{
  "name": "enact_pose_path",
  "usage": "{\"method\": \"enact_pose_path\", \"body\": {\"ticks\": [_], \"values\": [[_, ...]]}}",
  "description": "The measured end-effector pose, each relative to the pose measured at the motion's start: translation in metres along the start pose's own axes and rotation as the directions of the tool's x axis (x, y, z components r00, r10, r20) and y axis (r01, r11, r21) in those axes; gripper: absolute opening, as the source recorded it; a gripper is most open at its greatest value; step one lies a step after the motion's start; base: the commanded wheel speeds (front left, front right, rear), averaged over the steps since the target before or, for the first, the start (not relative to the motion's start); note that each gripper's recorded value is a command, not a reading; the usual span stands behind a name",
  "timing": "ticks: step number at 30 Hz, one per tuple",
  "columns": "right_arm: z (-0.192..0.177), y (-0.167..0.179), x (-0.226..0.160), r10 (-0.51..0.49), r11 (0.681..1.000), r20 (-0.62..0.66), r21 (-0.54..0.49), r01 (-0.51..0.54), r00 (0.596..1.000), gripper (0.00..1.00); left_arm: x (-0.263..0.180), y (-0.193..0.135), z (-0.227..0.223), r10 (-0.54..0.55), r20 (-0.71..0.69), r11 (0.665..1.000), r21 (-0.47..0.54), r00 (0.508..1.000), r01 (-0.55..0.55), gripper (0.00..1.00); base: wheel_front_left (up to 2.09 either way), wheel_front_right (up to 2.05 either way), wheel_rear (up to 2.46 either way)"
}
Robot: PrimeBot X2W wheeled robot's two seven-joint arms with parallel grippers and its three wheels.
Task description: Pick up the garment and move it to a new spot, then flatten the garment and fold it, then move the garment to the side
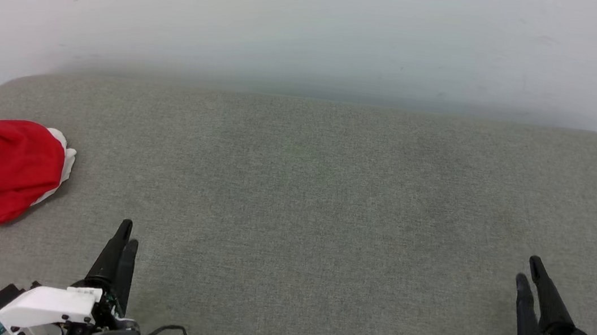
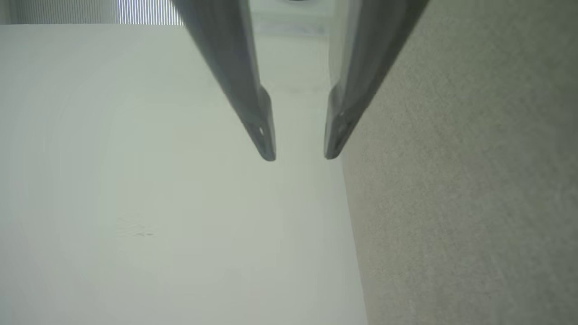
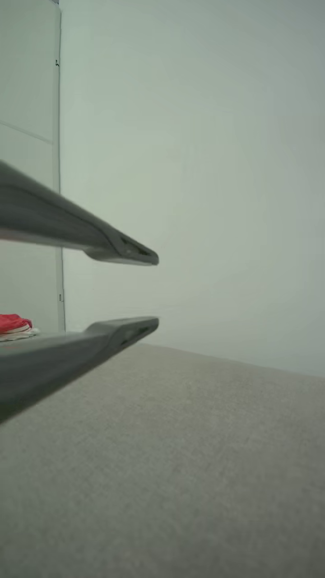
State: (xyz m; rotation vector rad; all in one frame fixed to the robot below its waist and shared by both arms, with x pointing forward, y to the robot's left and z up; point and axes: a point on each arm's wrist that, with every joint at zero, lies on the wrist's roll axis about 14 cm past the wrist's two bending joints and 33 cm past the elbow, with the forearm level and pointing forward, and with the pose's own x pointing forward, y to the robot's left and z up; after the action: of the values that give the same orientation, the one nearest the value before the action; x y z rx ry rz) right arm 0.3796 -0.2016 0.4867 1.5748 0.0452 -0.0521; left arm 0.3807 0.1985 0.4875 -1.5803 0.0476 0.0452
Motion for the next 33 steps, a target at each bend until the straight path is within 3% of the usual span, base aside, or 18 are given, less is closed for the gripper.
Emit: {"method": "enact_pose_path", "body": {"ticks": [11, 21, 28, 33], "values": [[0.001, 0.003, -0.003, 0.01, 1.0, 0.03, -0.026, -0.009, 1.0, 1.0, 0.001, 0.0, -0.011, 0.001, -0.007, 0.999, 0.033, 1.0, -0.001, 1.0, 0.0, 0.0, 0.0], [0.002, 0.011, -0.003, 0.033, 0.99, 0.046, -0.141, -0.026, 0.998, 1.0, 0.005, -0.015, -0.013, -0.042, 0.005, 0.986, 0.164, 0.999, 0.04, 1.0, 0.0, 0.0, 0.0], [0.003, 0.016, -0.002, 0.049, 0.946, 0.044, -0.322, -0.033, 0.998, 1.0, 0.007, -0.023, -0.019, -0.067, -0.012, 0.943, 0.326, 0.998, 0.067, 1.0, 0.0, 0.0, 0.0], [0.002, 0.018, -0.003, 0.058, 0.886, 0.042, -0.462, -0.032, 0.997, 1.0, 0.009, -0.031, -0.03, -0.09, -0.043, 0.877, 0.469, 0.995, 0.1, 1.0, 0.0, 0.0, 0.0]]}}
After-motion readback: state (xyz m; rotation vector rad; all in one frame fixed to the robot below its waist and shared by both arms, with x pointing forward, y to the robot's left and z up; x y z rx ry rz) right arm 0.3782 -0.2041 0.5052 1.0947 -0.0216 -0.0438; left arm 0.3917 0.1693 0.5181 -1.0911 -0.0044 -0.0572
